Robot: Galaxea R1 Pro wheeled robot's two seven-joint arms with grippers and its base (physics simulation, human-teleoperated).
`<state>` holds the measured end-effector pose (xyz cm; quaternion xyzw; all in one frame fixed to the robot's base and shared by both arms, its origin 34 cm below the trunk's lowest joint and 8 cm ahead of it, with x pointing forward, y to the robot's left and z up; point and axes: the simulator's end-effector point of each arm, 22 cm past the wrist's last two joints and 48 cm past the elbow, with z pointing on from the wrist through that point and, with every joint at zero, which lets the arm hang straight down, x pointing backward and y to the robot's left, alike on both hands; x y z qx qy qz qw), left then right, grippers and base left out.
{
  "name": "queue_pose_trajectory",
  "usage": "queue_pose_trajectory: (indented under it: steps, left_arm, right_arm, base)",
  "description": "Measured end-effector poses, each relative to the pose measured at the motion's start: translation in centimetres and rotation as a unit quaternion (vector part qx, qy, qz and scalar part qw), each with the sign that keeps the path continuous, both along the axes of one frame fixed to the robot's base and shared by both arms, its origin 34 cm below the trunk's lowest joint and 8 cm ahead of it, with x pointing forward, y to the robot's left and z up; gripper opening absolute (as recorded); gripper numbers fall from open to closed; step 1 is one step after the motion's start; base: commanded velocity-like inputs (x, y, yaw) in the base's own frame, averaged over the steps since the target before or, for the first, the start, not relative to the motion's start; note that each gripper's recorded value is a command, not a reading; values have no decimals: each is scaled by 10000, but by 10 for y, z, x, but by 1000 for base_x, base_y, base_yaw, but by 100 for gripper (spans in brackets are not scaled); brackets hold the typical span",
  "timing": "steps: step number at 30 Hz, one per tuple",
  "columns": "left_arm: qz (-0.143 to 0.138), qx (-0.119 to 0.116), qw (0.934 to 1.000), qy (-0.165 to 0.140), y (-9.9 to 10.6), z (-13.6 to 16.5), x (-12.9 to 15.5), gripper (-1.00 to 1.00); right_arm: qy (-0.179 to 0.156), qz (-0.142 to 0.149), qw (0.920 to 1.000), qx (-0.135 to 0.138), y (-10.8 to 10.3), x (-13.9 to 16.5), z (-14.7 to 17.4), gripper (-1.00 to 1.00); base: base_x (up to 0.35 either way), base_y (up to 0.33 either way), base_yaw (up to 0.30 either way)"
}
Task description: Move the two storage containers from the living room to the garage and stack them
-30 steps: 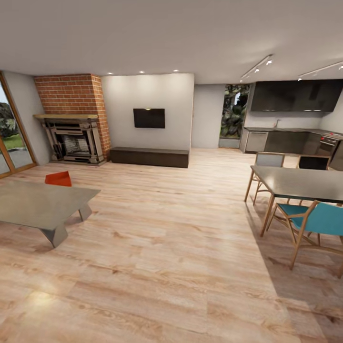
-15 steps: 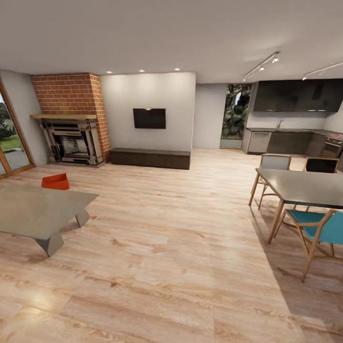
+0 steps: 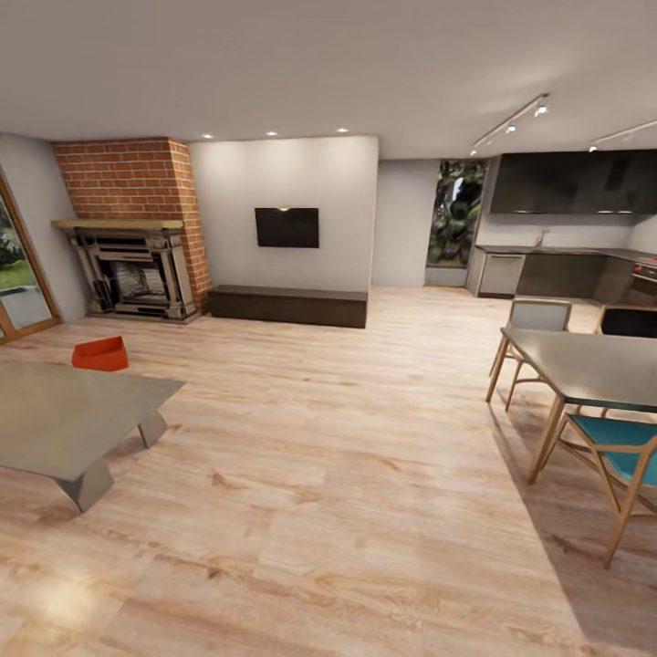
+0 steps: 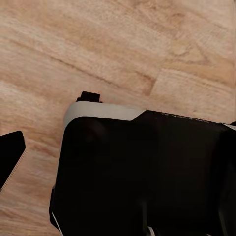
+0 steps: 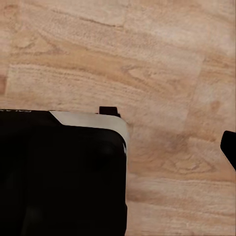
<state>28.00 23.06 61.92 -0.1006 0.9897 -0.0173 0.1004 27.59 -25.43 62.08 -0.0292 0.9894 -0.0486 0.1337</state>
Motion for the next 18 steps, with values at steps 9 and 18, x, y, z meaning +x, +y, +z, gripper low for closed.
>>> queue_pose_trajectory:
  steps: [9,18]
  left_arm:
    - [-1,-5,10000,-2,-1,0,0,100]
    - [-1,-7,10000,5,-1,0,0,100]
  right_arm:
    - [1,-1,10000,-3,0,0,0,100]
    - [-1,10,10000,4,0,0,0,100]
  base:
    - [323,71,0]
    - [323,71,0]
